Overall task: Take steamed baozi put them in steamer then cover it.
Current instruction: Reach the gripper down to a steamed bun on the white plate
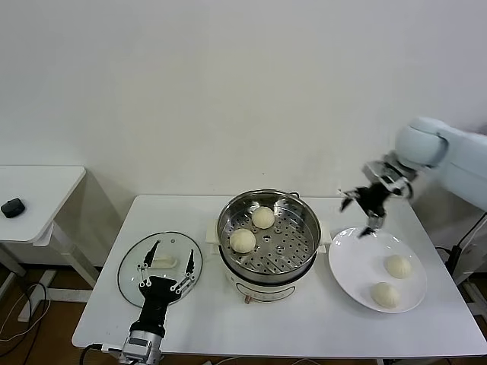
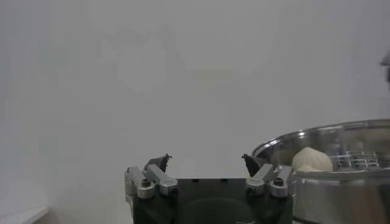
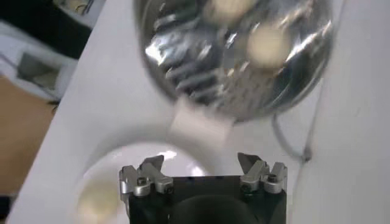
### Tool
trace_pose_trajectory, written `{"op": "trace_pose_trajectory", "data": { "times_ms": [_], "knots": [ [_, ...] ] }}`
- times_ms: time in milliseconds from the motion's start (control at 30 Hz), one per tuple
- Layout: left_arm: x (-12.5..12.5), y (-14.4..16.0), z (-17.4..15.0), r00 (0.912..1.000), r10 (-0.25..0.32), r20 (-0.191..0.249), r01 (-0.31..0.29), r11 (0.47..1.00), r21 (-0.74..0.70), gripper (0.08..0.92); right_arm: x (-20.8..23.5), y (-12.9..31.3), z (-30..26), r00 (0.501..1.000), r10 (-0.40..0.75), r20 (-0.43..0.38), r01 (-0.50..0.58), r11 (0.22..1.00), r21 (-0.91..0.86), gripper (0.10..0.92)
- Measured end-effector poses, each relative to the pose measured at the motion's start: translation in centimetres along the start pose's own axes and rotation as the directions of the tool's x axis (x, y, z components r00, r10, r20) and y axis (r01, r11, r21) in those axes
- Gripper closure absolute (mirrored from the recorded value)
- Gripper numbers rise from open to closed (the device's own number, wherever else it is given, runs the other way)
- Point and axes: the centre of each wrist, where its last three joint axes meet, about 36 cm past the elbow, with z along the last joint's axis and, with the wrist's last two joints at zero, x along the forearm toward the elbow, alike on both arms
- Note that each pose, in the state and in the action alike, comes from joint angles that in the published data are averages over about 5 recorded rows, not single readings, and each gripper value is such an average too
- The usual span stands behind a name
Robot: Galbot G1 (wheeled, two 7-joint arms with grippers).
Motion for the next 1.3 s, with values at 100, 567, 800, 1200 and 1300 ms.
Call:
{"op": "trace_pose_trajectory", "data": {
  "times_ms": [100,567,800,1200,1300],
  "knots": [
    [0.0,0.1,0.0,1.0,0.0,-0.001,0.0,1.0,-0.002,0.177,-2.4,1.7,2.1,0.999,-0.035,-0.01,0.035,0.999,-0.024,0.2],
    [-0.2,0.0,-0.1,1.0,-0.003,-0.003,0.003,1.0,0.0,0.177,-10.1,6.7,6.3,0.992,-0.117,-0.04,0.113,0.989,-0.094,0.2],
    [-0.1,0.2,0.0,0.9999,-0.009,-0.007,0.009,1.0,-0.004,0.177,-12.2,7.3,6.7,0.991,-0.126,-0.042,0.121,0.987,-0.106,0.2],
    [-0.2,0.3,0.2,0.9999,-0.012,-0.008,0.012,1.0,-0.009,0.177,-14.0,7.7,6.8,0.991,-0.133,-0.033,0.129,0.985,-0.113,0.2],
    [-0.3,0.3,0.2,0.9999,-0.013,-0.006,0.013,1.0,-0.008,0.177,-14.4,7.7,6.7,0.99,-0.135,-0.032,0.13,0.985,-0.114,0.214]
  ]
}}
